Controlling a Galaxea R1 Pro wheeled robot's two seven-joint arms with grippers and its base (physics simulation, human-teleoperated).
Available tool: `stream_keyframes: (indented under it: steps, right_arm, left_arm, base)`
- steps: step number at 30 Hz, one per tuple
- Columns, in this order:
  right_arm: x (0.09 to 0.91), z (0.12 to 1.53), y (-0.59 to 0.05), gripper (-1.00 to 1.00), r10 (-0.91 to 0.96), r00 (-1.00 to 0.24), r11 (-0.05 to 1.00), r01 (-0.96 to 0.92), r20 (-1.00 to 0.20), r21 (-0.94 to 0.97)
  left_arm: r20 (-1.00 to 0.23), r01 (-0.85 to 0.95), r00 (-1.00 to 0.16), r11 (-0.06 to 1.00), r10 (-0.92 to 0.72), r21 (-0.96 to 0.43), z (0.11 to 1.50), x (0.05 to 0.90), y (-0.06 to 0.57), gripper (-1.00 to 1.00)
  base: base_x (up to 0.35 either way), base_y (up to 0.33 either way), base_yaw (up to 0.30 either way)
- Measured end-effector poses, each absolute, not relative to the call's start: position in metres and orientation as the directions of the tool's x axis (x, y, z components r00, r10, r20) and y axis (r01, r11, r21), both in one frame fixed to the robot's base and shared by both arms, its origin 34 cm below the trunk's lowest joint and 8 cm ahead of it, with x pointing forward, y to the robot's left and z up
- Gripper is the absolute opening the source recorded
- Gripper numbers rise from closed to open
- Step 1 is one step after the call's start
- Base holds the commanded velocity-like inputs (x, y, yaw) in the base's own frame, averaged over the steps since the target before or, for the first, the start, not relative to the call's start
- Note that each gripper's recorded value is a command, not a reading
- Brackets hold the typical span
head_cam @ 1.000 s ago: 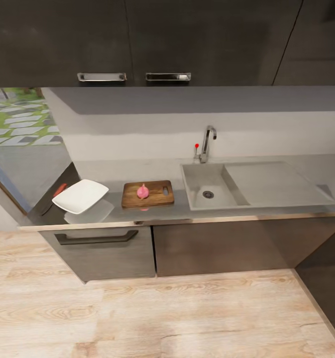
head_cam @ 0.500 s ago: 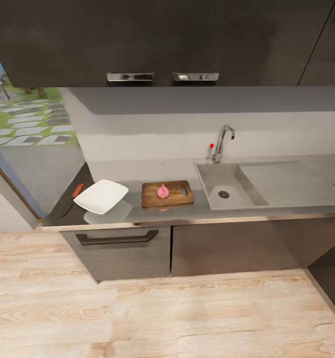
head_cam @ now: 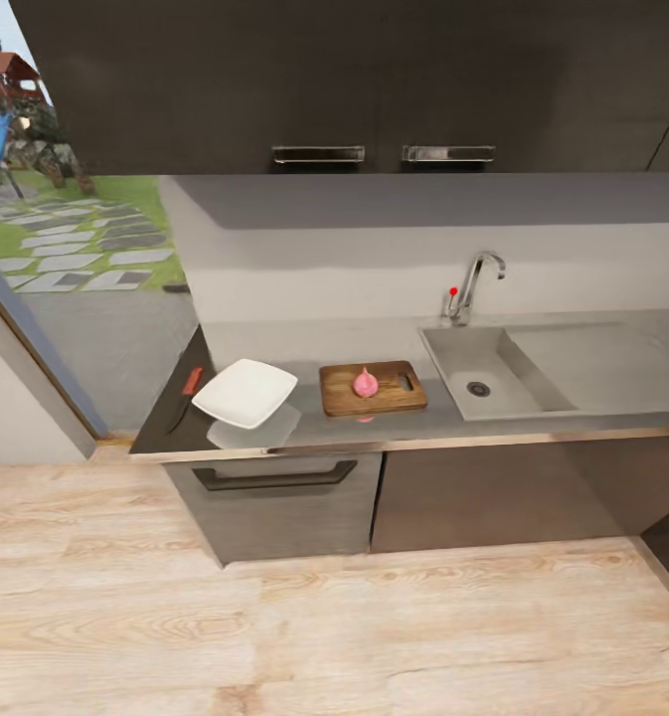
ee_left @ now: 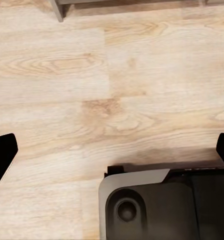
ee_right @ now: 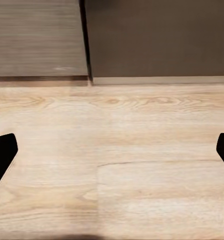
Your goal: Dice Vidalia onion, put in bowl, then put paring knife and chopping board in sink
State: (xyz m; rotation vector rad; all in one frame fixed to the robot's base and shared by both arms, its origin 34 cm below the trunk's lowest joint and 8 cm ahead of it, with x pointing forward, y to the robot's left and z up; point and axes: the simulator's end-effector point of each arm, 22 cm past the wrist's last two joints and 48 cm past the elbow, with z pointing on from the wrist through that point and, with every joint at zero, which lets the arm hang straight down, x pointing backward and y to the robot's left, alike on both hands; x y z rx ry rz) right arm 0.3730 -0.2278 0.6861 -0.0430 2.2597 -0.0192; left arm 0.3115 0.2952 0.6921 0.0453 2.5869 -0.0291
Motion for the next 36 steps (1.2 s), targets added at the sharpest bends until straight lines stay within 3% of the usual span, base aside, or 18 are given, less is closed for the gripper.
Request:
stream_keyframes:
  steps: [36]
  right_arm:
    - [0.373,0.6861,-0.2277,1.0,-0.038,-0.635,0.999,-0.025,-0.771,-0.028]
  left_arm:
    - [-0.526,0.039,-0.85,0.999,0.027,-0.011,0.6921,0.3114,0.2952,1.0]
  base:
    - [0.0,0.316,0.0]
